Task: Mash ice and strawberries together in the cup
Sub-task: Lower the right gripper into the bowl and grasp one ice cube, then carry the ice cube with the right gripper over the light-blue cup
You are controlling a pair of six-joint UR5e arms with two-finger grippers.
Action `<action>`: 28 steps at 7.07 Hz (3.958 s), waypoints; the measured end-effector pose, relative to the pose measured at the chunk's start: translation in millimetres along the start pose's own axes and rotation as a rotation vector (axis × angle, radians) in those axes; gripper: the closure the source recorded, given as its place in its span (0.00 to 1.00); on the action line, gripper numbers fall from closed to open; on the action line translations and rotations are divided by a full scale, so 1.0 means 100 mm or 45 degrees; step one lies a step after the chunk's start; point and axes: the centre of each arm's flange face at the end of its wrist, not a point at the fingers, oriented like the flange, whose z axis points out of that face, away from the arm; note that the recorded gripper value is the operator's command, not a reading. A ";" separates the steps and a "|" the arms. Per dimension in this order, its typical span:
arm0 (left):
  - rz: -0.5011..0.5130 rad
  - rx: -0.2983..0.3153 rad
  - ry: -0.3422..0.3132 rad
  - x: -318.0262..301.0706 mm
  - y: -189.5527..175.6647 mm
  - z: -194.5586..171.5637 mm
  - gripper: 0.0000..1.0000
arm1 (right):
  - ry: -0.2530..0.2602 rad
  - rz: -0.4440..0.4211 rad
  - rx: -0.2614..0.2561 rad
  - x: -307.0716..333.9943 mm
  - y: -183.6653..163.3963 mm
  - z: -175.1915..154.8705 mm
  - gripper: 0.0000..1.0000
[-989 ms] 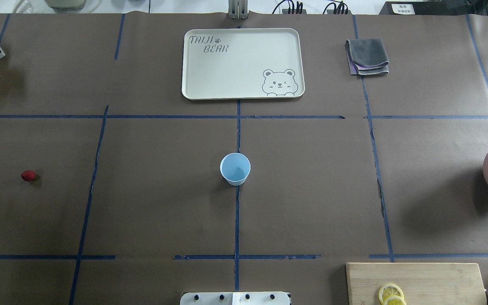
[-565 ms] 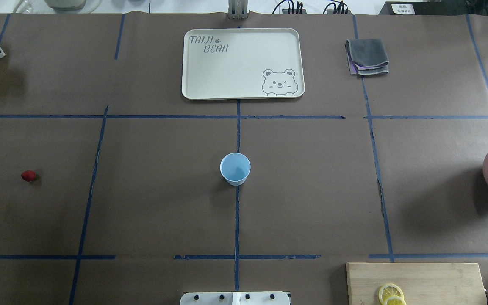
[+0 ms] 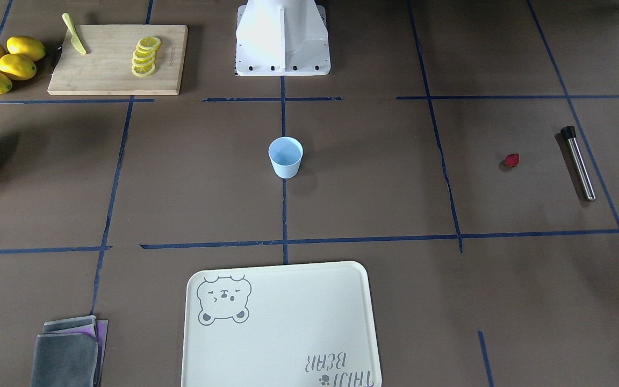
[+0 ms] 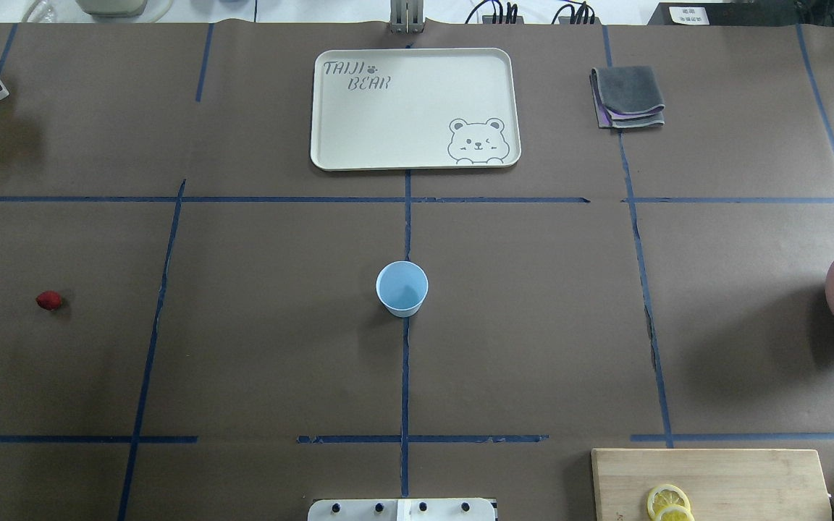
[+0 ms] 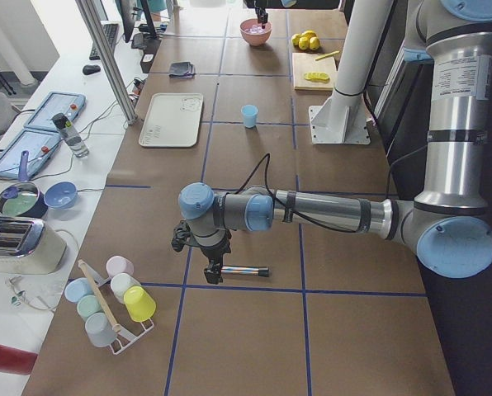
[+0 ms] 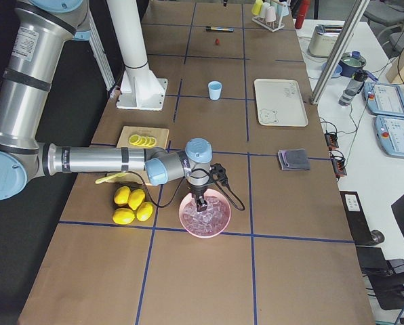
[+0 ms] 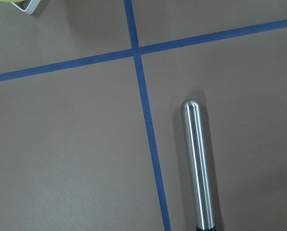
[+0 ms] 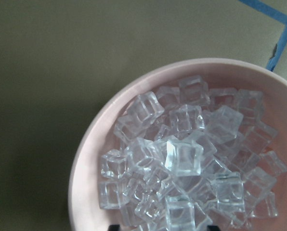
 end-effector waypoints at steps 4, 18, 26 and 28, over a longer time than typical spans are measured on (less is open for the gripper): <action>0.000 0.000 0.003 0.00 0.00 0.00 0.00 | 0.012 -0.089 -0.032 0.11 0.01 0.14 0.37; -0.007 -0.001 0.059 0.03 0.02 0.02 0.00 | 0.002 -0.118 -0.055 0.10 -0.10 0.29 0.81; -0.005 0.007 0.060 0.04 0.02 -0.01 0.00 | -0.039 -0.012 0.088 -0.36 -0.46 -0.97 1.00; 0.003 0.018 0.059 0.07 0.01 -0.05 0.00 | -0.120 0.098 0.151 -0.94 -1.22 -1.32 1.00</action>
